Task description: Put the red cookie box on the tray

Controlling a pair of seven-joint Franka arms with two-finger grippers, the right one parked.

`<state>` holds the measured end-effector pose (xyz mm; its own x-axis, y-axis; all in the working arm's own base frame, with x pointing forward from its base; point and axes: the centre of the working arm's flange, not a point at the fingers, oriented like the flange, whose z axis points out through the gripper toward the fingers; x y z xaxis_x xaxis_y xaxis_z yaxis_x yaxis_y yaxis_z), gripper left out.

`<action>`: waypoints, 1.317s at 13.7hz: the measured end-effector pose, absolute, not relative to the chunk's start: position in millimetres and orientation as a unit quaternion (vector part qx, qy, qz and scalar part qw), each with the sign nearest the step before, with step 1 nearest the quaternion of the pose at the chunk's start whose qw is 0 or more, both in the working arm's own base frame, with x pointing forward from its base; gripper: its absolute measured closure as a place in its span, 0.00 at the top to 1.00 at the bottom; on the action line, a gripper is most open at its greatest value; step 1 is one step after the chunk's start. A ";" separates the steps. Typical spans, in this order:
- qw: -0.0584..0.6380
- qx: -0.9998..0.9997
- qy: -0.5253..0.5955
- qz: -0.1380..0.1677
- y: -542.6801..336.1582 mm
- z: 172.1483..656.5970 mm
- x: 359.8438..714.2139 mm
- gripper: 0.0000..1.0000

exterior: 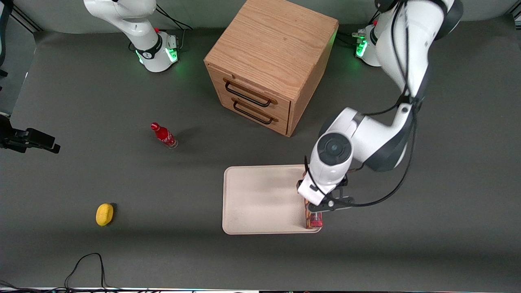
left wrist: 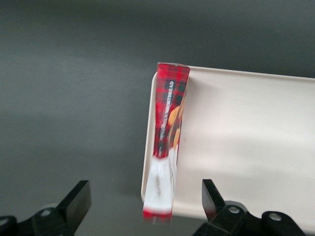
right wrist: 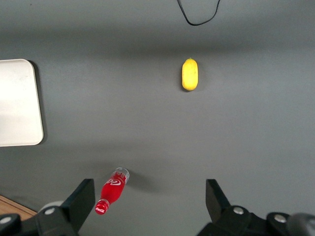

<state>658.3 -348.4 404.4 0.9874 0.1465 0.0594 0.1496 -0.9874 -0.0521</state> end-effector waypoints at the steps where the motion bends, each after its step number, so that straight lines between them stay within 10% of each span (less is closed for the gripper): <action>1: 0.028 -0.996 -0.079 -0.024 -342.2 441.6 648.1 1.00; 8: 0.010 -0.999 -0.017 0.042 -195.6 575.9 621.2 1.00; 18: 0.022 -0.999 -0.016 0.025 -56.8 565.9 580.4 1.00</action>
<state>580.4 -56.8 565.9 0.9982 0.0329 -0.0500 0.0307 -0.9985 -0.0446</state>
